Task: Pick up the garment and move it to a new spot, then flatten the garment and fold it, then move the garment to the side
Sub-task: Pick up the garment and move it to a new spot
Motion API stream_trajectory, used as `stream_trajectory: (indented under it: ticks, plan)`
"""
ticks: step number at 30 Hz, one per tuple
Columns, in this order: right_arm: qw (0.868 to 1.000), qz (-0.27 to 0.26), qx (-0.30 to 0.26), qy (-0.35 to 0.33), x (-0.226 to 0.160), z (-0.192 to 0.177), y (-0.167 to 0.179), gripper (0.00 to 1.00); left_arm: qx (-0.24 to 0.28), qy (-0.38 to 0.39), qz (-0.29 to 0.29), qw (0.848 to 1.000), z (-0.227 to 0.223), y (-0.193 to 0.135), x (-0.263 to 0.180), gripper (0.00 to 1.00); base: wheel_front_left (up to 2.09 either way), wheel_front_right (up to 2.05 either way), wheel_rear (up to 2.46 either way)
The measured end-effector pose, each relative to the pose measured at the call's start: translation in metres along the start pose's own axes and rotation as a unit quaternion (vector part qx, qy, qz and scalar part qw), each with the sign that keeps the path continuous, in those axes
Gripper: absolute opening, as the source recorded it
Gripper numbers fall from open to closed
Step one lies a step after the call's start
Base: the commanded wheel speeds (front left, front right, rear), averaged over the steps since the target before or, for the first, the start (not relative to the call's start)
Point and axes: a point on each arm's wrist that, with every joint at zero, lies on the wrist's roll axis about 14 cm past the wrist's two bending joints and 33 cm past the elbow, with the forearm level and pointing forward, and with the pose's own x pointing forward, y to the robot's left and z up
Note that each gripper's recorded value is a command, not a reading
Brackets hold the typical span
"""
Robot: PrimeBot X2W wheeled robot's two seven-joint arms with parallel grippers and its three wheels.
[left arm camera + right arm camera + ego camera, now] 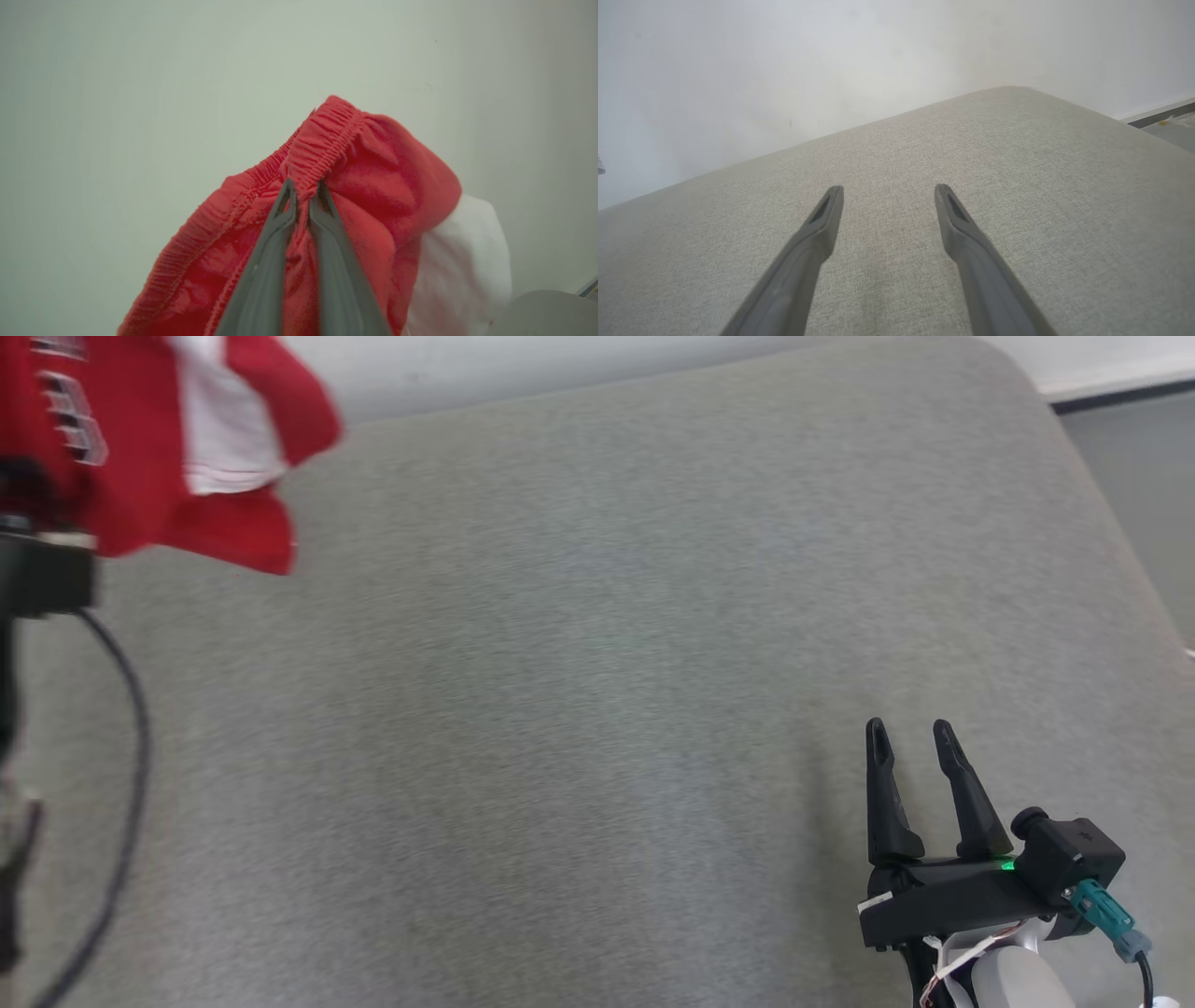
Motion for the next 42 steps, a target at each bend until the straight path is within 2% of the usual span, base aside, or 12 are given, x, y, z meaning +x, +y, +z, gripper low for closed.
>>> stream_trajectory:
  ticks: [4, 5, 13, 17, 22, 23, 29, 33, 35, 36, 42]
  plan:
    - [1.000, -0.029, 0.001, -0.002, -0.012, 0.004, -0.019, 1.00, -0.054, 0.012, -0.040, 0.998, -0.025, -0.048, 0.008, 0.00, 0.00, 0.00, 0.00]
    - [0.999, -0.043, 0.000, -0.001, -0.020, 0.004, -0.028, 1.00, -0.079, 0.028, -0.063, 0.994, -0.041, -0.075, 0.008, 0.00, 0.00, 0.00, 0.00]
    - [0.996, -0.084, -0.006, -0.001, -0.044, 0.008, -0.053, 1.00, -0.149, 0.091, -0.147, 0.974, -0.090, -0.168, -0.008, 0.00, 0.00, 0.00, 0.00]
    - [0.996, -0.092, -0.010, -0.004, -0.049, 0.011, -0.058, 1.00, -0.168, 0.139, -0.162, 0.962, -0.120, -0.191, -0.032, 0.00, 0.00, 0.00, 0.00]
    - [0.997, -0.081, -0.017, -0.003, -0.045, 0.010, -0.052, 1.00, -0.185, 0.230, -0.153, 0.943, -0.172, -0.201, -0.077, 0.00, 0.00, 0.00, 0.00]
    - [0.997, -0.081, -0.017, -0.003, -0.045, 0.010, -0.052, 1.00, -0.185, 0.230, -0.153, 0.943, -0.172, -0.201, -0.077, 0.00, 0.00, 0.00, 0.00]
    - [0.998, -0.057, -0.022, -0.001, -0.038, 0.008, -0.038, 1.00, -0.198, 0.322, -0.145, 0.914, -0.219, -0.212, -0.132, 0.00, 0.00, 0.00, 0.00]
    - [0.999, -0.048, -0.024, -0.004, -0.035, 0.010, -0.033, 1.00, -0.196, 0.331, -0.145, 0.911, -0.225, -0.215, -0.145, 0.00, 0.00, 0.00, 0.00]
    - [0.999, -0.045, -0.025, -0.004, -0.033, 0.010, -0.031, 1.00, -0.196, 0.315, -0.142, 0.918, -0.219, -0.214, -0.137, 0.72, 0.00, 0.00, 0.00]
    - [0.999, -0.043, -0.025, -0.004, -0.033, 0.009, -0.030, 1.00, -0.194, 0.307, -0.142, 0.921, -0.216, -0.213, -0.134, 1.00, 0.00, 0.00, 0.00]
    - [0.999, -0.036, -0.017, -0.002, -0.037, 0.006, -0.024, 1.00, -0.202, 0.241, -0.134, 0.940, -0.177, -0.206, -0.108, 1.00, 0.00, 0.00, 0.00]
